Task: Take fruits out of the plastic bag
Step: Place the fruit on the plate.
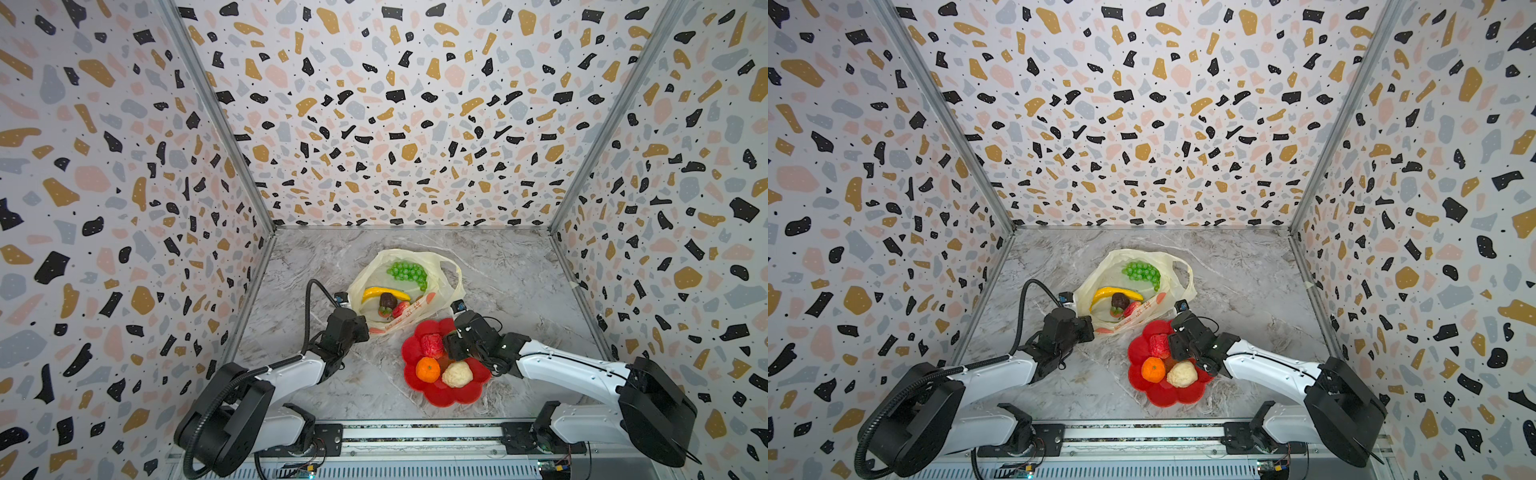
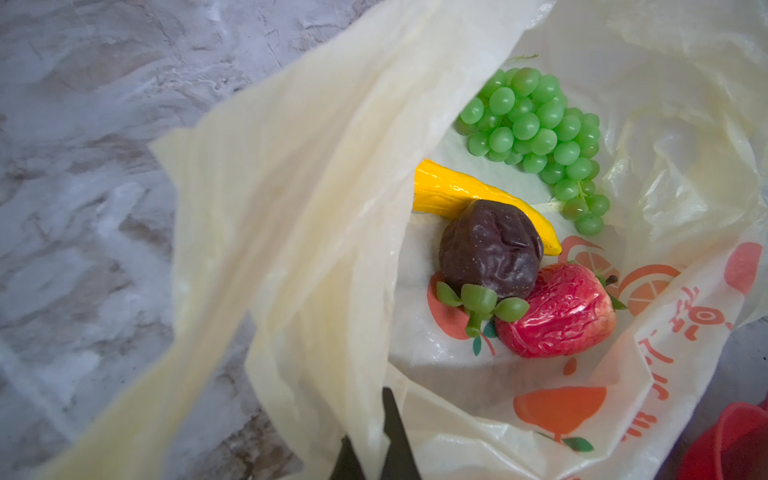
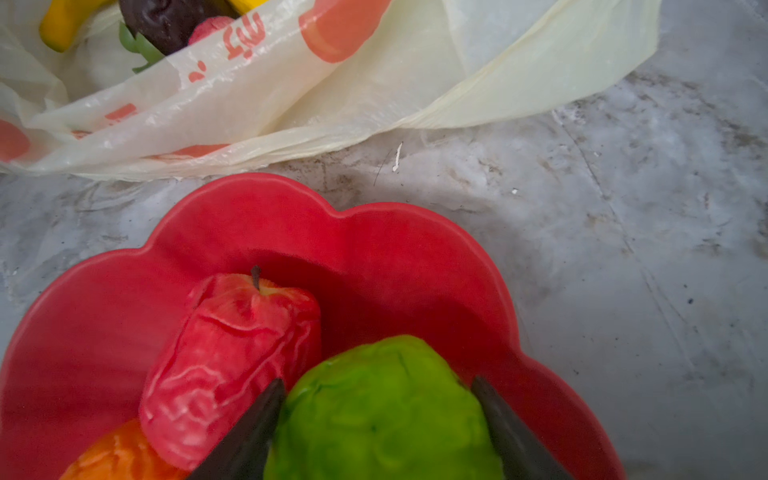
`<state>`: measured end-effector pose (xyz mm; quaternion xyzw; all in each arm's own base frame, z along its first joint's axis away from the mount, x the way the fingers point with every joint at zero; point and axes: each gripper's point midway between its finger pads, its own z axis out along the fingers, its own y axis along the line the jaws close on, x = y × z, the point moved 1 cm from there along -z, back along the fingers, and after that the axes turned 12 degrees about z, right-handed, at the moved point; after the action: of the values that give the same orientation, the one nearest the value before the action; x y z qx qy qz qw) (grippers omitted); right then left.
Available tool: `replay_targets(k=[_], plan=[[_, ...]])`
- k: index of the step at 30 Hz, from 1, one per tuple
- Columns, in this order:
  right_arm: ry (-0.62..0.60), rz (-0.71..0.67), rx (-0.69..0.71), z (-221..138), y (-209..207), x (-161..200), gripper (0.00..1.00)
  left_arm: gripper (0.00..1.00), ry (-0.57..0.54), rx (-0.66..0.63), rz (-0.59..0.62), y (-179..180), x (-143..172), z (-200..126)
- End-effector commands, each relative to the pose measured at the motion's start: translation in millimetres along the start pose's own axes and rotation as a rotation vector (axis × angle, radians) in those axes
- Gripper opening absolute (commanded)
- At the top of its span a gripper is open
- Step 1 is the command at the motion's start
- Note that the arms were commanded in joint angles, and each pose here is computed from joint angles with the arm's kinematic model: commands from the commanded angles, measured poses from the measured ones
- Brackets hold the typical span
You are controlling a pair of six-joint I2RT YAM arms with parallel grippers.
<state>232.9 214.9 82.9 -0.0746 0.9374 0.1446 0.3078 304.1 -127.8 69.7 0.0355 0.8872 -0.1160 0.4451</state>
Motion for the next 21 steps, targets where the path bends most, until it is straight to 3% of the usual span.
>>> replay_targets(k=[1,7,21], plan=[[-0.022,0.014,0.016,-6.2,-4.1,-1.9,0.67,0.01,-0.054,0.014,0.01,-6.2,-19.2,0.4],[-0.025,0.011,0.019,-5.8,-5.6,-0.1,0.68,0.01,-0.054,0.011,0.01,-5.7,-19.0,0.6],[-0.029,0.007,-0.006,-12.3,-1.7,-2.3,0.84,0.01,-0.055,0.008,0.011,-5.1,-19.4,0.2]])
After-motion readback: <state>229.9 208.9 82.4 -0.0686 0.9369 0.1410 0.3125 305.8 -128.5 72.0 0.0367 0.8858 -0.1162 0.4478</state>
